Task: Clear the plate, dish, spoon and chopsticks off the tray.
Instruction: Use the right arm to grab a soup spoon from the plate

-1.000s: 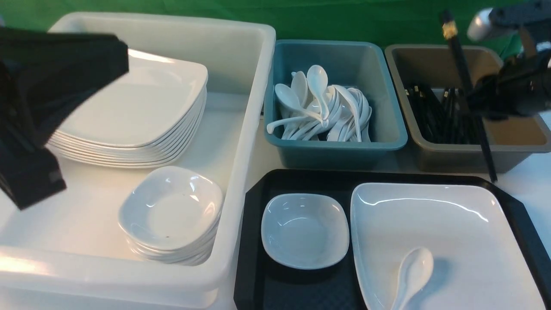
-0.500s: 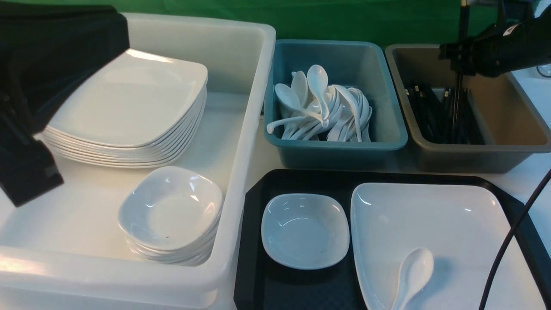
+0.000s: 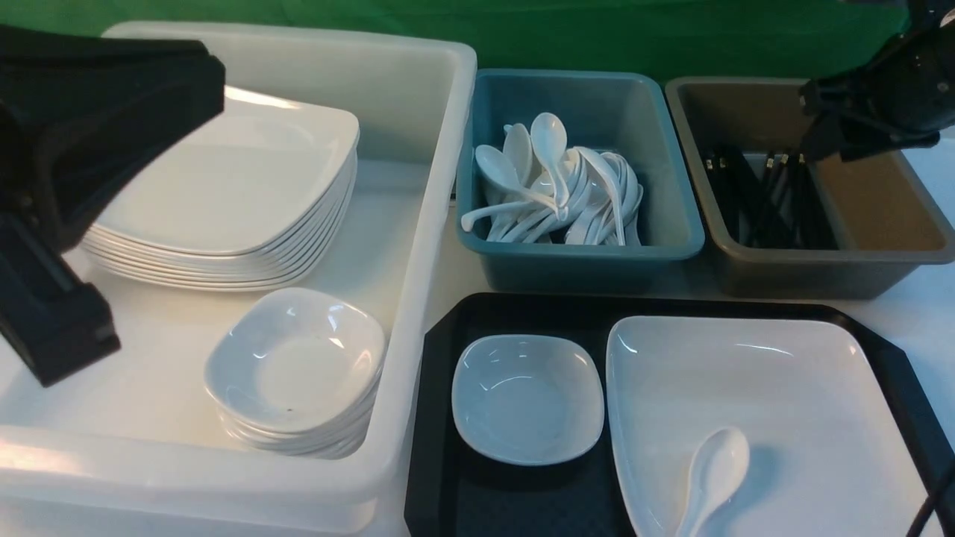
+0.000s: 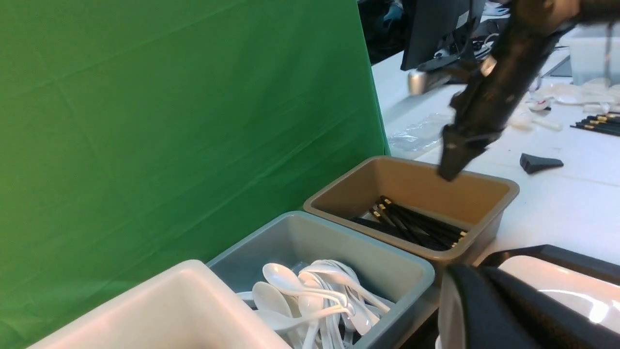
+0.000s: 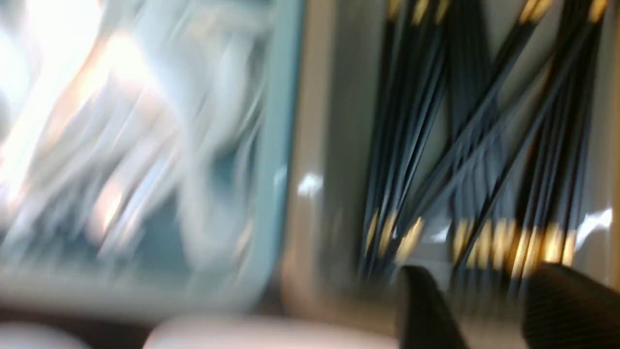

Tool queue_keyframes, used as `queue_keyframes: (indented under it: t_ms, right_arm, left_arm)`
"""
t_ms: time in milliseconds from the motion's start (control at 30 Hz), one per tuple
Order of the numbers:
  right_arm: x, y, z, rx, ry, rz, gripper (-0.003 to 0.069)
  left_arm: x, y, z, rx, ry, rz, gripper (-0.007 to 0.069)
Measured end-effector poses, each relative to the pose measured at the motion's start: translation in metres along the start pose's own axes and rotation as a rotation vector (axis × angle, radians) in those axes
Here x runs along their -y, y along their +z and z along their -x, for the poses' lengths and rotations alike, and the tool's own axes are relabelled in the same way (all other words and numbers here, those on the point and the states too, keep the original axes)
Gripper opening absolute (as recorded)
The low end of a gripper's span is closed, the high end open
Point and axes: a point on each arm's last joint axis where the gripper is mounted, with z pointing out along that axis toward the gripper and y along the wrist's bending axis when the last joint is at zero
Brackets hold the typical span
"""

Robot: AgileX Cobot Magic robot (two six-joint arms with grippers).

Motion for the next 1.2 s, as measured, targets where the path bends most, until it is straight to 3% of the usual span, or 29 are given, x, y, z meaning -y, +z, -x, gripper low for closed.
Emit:
queue_keyframes:
  t_ms: [67, 200, 300, 467, 600, 867, 1067, 1200]
  right_arm:
    - [-0.018, -0.01, -0.025, -0.066, -0.019, 0.021, 0.0242]
    - [-0.046, -0.015, -0.08, -0.174, -0.001, 0.024, 0.0253]
    - [-0.065, -0.007, -0.135, -0.29, 0.053, 0.002, 0.0302]
    - [-0.101, 0.019, -0.191, -0.38, 0.079, -0.012, 0.0419]
    - [-0.121, 0.033, -0.205, -0.4, 0.094, -0.014, 0.0493]
    - [-0.132, 0.072, -0.205, -0.371, 0.146, -0.019, 0.0522]
    - [-0.123, 0.083, -0.199, -0.344, 0.2, -0.028, 0.0504]
    - [-0.115, 0.085, -0.194, -0.331, 0.211, -0.034, 0.0433]
  left_arm:
    - [0.001, 0.0, -0.001, -0.009, 0.002, -0.014, 0.0006]
    - [0.005, 0.0, -0.003, -0.033, 0.003, -0.051, 0.0006]
    - [0.006, 0.0, -0.004, -0.042, 0.003, -0.065, 0.0006]
    - [0.006, 0.0, -0.004, -0.043, 0.002, -0.066, 0.0006]
    - [0.006, 0.0, -0.004, -0.044, -0.005, -0.066, 0.0006]
    - [0.006, 0.0, -0.004, -0.046, -0.044, -0.067, 0.0006]
    - [0.006, 0.0, -0.004, -0.047, -0.045, -0.069, 0.0006]
    - [0.006, 0.0, -0.004, -0.049, -0.044, -0.07, 0.0006]
